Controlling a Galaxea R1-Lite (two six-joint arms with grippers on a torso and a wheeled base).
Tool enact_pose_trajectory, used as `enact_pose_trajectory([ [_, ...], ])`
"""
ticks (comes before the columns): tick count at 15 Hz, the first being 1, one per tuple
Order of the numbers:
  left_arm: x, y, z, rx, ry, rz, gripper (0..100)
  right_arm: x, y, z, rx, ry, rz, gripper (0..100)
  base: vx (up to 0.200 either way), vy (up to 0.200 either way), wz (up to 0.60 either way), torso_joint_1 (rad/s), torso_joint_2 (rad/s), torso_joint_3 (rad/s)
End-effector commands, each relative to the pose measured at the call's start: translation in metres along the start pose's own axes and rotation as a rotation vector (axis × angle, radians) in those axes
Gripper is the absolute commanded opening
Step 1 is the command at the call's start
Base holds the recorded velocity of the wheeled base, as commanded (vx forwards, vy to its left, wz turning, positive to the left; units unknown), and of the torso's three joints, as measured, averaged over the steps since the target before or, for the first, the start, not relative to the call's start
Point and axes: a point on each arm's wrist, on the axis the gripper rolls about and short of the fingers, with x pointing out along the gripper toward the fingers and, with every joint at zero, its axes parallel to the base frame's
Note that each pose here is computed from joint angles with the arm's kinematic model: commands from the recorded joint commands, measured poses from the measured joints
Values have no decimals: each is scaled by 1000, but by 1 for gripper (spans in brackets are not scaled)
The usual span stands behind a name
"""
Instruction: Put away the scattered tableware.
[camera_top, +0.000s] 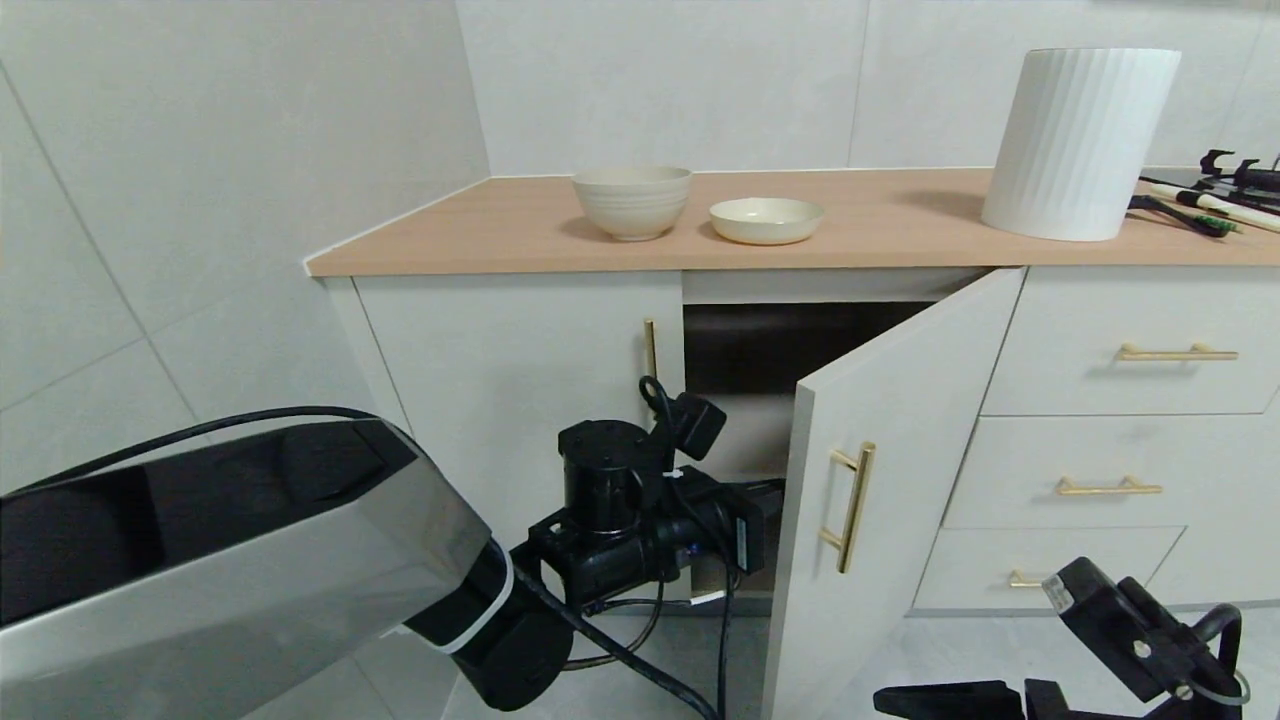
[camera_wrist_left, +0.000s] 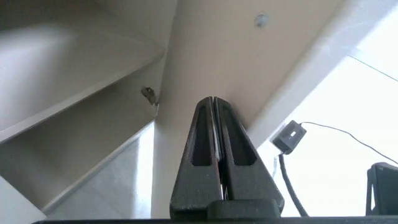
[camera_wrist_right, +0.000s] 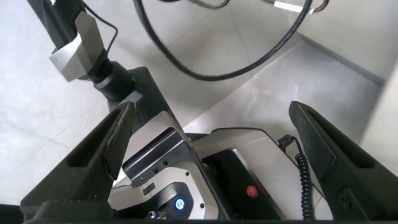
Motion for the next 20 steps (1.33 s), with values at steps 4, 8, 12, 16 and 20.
enact_pose_trajectory([
  [4,14,1,13,-2,4,4,0,0,0,0,1,3,-1,100,0,0,0,0,0,0],
  [8,28,-34,24,11,11,-14,0,-1,1,0,-3,-6,4,100,0,0,0,0,0,0],
  [12,-9,-139,34,50,30,-255,0,-13,15,6,-54,-59,68,100,0,0,0,0,0,0],
  [16,-26,-93,46,32,4,-120,0,-15,18,4,-57,-50,84,100,0,0,0,0,0,0],
  [20,-81,-38,60,20,-86,64,0,-7,17,7,-54,-44,73,100,0,0,0,0,0,0],
])
